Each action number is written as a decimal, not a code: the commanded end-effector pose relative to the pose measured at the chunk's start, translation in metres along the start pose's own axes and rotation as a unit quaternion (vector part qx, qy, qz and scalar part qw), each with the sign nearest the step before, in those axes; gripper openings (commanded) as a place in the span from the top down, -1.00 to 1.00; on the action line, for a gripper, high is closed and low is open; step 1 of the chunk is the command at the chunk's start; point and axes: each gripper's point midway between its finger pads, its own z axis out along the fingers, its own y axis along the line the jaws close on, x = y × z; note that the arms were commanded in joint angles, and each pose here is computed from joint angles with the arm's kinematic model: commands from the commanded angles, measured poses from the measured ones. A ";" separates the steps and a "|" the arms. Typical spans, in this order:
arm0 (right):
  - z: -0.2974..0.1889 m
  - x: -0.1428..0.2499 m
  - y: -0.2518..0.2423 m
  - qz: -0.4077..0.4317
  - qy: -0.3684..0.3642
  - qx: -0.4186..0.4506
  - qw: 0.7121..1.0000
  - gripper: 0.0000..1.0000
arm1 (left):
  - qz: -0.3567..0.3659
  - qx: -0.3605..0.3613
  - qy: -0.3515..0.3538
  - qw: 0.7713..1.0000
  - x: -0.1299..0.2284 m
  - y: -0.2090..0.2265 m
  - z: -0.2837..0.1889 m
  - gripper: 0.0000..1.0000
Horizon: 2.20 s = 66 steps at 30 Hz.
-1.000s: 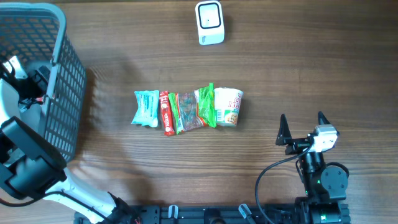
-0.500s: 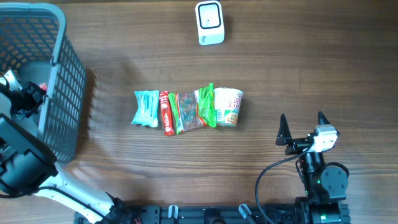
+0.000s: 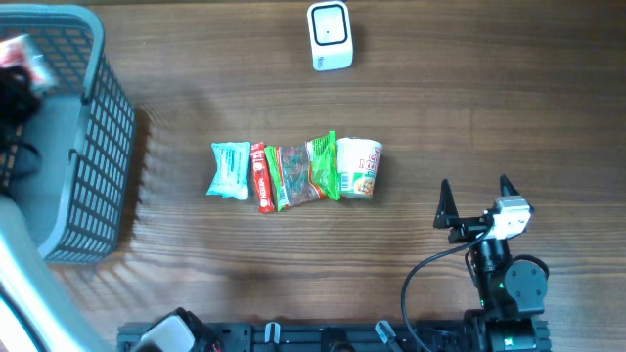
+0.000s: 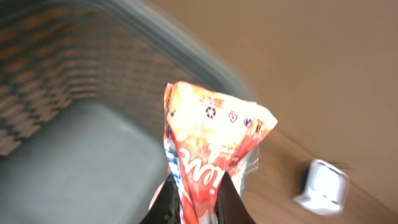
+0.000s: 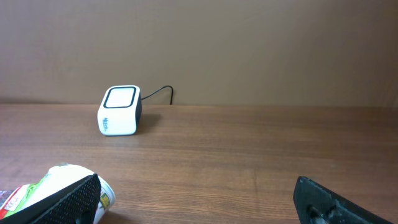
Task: Scan the item barcode
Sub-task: 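Place the red Kleenex pack into the row with the left gripper, then move the right gripper toward the cup noodles at the row's right end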
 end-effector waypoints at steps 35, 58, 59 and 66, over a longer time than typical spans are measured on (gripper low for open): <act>0.000 -0.002 0.002 -0.009 -0.005 -0.004 1.000 -1.00 | 0.198 -0.076 0.130 0.968 0.177 -0.169 0.040 -1.00; 0.000 -0.002 0.002 -0.009 -0.005 -0.004 1.000 -0.99 | 0.036 -0.126 0.114 0.985 0.100 -0.061 0.034 -1.00; 0.000 -0.002 0.002 -0.009 -0.005 -0.004 1.000 -1.00 | 0.037 -0.126 0.114 0.985 0.100 -0.061 0.034 -1.00; 0.000 -0.002 0.002 -0.009 -0.005 -0.004 1.000 -1.00 | 0.037 -0.126 0.114 0.985 0.100 -0.061 0.034 -1.00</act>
